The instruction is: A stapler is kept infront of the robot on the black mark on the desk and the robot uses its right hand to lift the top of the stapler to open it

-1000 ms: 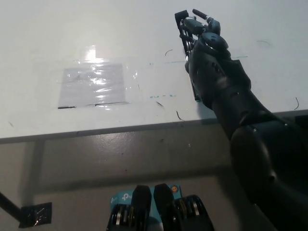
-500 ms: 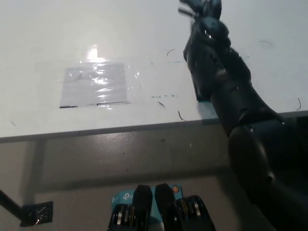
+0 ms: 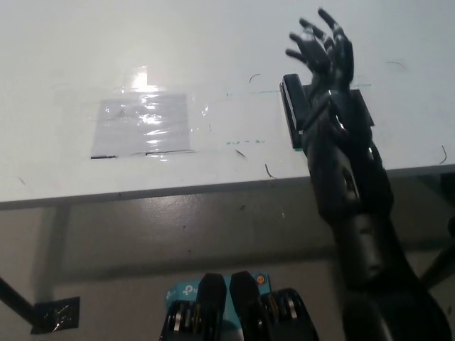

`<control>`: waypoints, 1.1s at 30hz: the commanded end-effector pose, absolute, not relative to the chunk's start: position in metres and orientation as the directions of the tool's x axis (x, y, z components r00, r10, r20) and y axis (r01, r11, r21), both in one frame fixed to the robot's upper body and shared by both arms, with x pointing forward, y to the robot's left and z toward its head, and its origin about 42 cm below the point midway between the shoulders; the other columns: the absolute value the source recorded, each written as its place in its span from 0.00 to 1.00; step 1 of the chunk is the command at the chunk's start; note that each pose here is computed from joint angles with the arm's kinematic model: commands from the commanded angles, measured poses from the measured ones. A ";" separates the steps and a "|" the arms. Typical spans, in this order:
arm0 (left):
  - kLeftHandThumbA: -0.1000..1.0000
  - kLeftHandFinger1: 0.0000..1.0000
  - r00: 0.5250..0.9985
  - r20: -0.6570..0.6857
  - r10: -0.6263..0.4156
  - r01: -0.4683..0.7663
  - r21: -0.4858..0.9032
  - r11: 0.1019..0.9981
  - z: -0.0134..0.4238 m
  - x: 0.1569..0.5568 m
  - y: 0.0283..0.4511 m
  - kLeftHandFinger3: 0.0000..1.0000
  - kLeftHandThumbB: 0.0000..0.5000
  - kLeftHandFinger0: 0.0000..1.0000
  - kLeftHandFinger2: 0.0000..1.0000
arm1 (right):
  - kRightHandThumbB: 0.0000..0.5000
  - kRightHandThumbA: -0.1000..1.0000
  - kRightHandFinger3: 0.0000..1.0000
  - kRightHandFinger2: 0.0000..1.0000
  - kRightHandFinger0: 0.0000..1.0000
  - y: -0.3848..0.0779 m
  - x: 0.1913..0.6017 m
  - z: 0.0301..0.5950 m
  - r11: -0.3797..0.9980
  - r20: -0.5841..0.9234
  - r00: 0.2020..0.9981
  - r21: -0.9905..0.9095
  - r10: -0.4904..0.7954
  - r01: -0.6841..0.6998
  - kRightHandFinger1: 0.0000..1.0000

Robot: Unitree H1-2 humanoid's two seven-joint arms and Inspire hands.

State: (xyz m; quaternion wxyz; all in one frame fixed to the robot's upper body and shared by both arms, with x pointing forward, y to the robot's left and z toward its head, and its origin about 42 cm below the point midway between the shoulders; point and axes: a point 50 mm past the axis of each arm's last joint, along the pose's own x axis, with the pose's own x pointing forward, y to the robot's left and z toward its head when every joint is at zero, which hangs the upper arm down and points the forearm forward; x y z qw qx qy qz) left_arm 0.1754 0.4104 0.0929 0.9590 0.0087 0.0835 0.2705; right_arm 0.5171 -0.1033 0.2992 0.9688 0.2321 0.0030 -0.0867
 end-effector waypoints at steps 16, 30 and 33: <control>0.85 0.20 0.822 -0.115 0.558 -0.552 0.085 0.830 0.105 0.170 0.417 0.66 0.00 0.20 0.39 | 0.00 0.30 0.78 0.54 0.39 -0.190 0.425 0.321 0.956 0.211 0.977 0.292 -0.034 -0.029 0.45; 0.85 0.19 0.823 -0.098 0.560 -0.554 0.082 0.828 0.108 0.169 0.428 0.64 0.00 0.21 0.34 | 0.00 0.21 0.71 0.50 0.35 -0.250 0.381 0.217 0.981 0.158 0.968 0.048 -0.194 0.188 0.40; 0.84 0.21 0.821 -0.100 0.562 -0.554 0.100 0.827 0.108 0.169 0.430 0.65 0.00 0.22 0.36 | 0.00 0.24 0.69 0.47 0.34 -0.254 0.374 0.187 0.974 0.128 0.966 0.005 -0.223 0.225 0.36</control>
